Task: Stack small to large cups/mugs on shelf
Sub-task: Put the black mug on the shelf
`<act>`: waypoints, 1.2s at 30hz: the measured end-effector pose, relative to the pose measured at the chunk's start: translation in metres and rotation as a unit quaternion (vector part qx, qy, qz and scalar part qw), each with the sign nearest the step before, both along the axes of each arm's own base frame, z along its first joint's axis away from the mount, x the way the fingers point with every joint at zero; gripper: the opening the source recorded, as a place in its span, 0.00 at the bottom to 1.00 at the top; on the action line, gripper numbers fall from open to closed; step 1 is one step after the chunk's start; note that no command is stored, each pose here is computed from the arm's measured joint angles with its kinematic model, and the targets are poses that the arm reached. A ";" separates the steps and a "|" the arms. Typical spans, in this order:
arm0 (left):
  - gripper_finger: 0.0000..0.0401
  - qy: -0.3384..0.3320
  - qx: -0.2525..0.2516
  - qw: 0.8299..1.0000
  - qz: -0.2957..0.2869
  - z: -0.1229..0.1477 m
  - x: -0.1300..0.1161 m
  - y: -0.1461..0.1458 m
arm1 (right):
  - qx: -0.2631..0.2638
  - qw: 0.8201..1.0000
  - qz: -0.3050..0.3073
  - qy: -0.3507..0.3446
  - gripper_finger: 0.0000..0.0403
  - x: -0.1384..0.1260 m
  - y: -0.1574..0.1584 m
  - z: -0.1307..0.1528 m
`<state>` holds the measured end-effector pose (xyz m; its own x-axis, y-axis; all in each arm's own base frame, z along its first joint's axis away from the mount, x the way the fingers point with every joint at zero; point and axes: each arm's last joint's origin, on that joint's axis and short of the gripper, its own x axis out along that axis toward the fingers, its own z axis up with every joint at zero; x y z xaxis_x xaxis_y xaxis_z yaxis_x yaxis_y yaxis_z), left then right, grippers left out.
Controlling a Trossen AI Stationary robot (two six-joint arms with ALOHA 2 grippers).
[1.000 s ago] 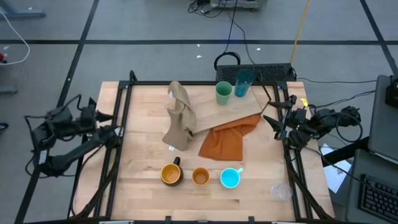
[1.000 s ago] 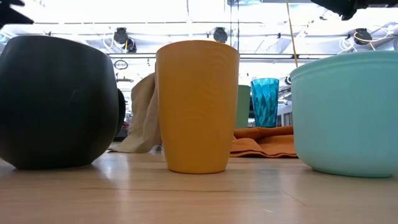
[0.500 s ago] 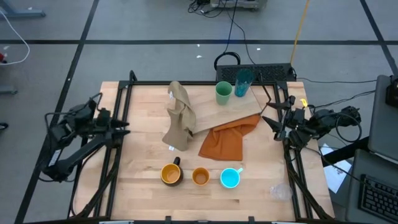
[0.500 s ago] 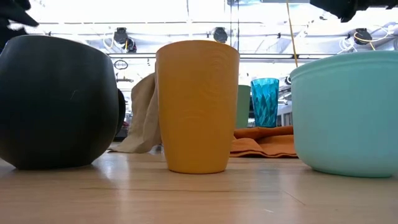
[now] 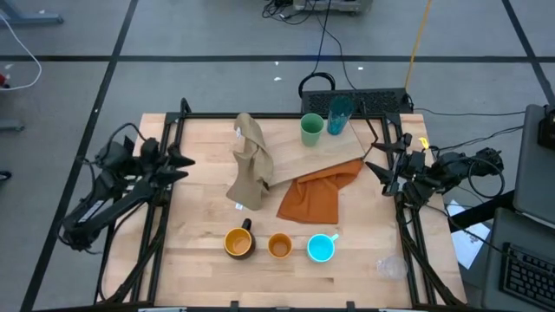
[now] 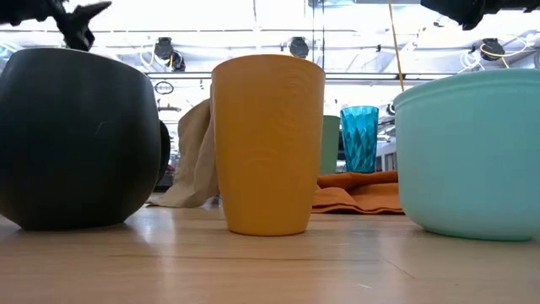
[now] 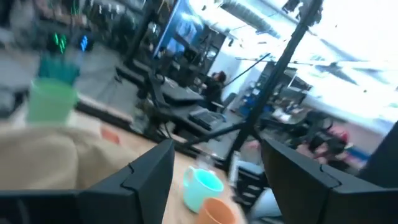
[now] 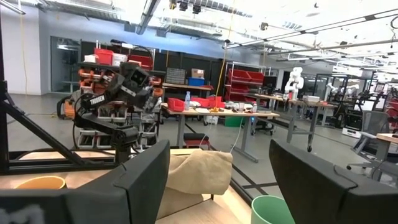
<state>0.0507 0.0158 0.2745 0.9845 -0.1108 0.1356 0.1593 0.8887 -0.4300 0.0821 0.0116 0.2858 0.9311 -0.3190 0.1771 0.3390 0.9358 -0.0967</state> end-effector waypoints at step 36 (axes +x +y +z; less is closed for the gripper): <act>0.66 0.107 0.124 0.980 -0.112 0.039 0.118 0.042 | -0.030 0.999 -0.009 0.007 0.66 0.000 0.000 0.001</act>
